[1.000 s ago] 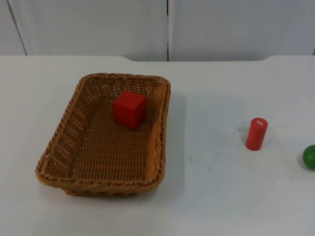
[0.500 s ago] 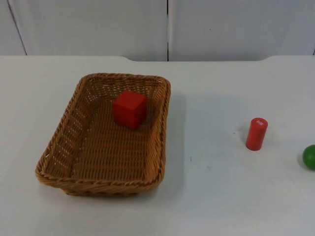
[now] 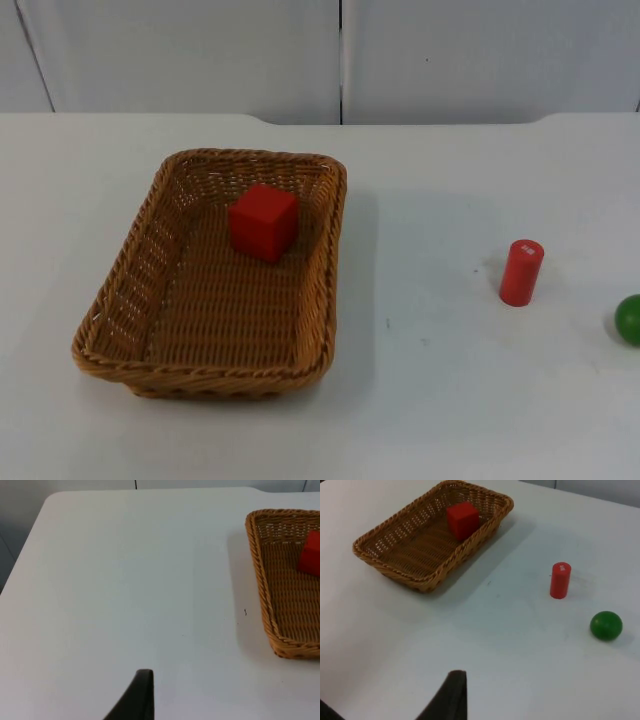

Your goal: Pick up the basket with the left hand and place the object to the left of the red cylinder into the basket with the right hand.

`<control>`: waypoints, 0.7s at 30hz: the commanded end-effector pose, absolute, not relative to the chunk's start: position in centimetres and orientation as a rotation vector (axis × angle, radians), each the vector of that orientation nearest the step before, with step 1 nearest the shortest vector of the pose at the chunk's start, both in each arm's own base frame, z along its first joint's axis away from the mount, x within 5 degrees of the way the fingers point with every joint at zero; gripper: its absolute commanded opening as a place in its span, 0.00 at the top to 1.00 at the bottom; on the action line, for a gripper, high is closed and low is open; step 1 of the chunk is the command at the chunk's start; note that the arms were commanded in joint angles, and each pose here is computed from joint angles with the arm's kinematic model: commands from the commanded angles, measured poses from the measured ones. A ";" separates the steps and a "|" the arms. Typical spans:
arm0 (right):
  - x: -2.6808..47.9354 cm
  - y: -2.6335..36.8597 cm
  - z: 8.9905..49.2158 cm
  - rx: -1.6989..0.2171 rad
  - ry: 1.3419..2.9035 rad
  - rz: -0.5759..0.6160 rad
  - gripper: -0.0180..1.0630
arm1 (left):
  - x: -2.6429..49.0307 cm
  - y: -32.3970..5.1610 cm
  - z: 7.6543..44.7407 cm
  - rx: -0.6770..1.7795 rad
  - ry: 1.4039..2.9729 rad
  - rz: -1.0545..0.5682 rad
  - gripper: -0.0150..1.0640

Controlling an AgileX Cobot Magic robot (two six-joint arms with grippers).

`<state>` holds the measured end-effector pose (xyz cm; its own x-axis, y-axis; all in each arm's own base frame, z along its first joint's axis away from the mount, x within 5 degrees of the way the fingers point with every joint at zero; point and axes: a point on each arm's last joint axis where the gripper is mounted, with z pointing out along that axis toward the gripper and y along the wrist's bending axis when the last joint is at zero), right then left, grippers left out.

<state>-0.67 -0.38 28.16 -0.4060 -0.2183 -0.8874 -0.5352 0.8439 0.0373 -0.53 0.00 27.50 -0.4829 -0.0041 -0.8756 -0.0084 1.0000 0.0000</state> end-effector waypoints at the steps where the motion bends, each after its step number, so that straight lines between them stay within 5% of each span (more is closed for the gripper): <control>1: -0.7 -0.3 28.1 -0.480 2.005 0.345 0.01 | -0.5 -0.1 27.4 -0.011 2.066 -0.002 0.01; 21: -0.7 0.0 28.1 -0.043 2.044 0.079 0.01 | -0.5 -0.1 27.4 -0.011 2.066 -0.002 0.01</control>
<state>-0.77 -0.02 28.16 -0.4610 -0.0034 -0.8874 -0.0820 0.9959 0.0388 -0.53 0.00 27.50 -0.4829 -0.0041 -0.8756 -0.0084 1.0000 0.0000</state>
